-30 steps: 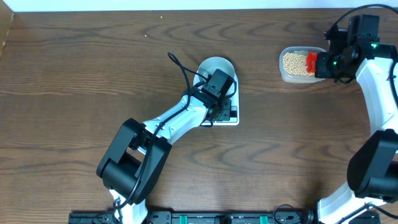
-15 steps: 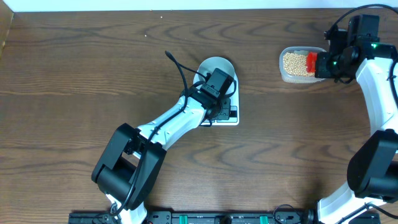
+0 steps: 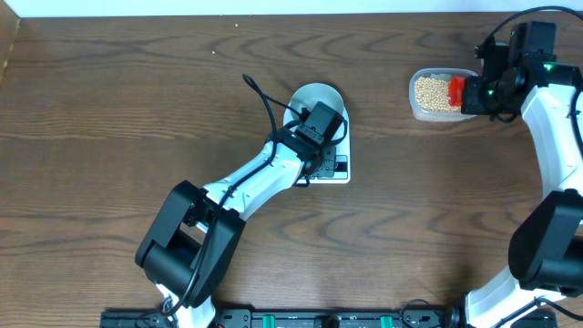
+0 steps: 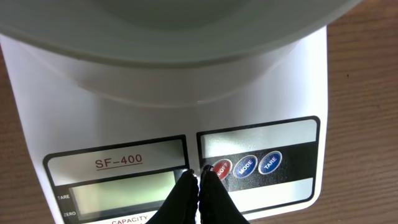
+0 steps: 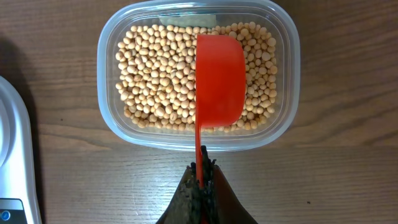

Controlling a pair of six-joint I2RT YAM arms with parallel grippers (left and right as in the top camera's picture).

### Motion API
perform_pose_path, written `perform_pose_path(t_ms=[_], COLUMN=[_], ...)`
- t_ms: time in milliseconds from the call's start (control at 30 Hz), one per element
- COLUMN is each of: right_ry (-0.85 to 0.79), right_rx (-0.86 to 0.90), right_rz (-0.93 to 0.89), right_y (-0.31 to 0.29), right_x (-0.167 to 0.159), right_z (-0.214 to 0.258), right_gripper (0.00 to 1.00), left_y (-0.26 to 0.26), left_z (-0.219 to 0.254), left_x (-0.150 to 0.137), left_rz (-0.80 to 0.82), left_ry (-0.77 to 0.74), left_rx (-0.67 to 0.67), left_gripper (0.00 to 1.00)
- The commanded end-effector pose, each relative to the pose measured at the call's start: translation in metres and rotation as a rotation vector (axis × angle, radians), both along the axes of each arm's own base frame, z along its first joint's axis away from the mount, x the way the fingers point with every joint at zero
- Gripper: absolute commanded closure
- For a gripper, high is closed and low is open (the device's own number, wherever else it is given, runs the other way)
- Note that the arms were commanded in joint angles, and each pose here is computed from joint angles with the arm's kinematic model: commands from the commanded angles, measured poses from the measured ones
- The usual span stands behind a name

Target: Scoop item into bowl and weigh 50g on scale

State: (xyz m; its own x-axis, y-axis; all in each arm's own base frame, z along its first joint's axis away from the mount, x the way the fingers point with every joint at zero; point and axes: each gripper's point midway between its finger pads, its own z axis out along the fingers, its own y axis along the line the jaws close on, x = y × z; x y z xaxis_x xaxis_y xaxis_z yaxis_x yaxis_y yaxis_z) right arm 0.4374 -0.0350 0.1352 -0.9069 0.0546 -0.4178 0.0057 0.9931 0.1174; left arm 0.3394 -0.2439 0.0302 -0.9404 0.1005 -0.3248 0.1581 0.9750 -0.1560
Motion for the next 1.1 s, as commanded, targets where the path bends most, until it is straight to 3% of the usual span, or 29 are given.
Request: perform_pose_path(t_ms=[0, 433, 1067], right_ry=[-0.037, -0.036, -0.034], right_rx=[-0.009, -0.009, -0.009], right_rz=[-0.002, -0.002, -0.002], right_y=[-0.004, -0.004, -0.004], right_x=[0.003, 0.003, 0.003], right_z=[0.013, 0.013, 0.013], right_gripper=[0.99, 0.99, 0.99], left_y=[0.006, -0.013, -0.008], left_z=[-0.012, -0.01, -0.021], left_x=[-0.002, -0.007, -0.007], left_rz=[0.001, -0.081, -0.074], left_ry=[0.007, -0.026, -0.016], left_rx=[0.039, 0.034, 0.069], left_gripper=[0.93, 0.92, 0.93])
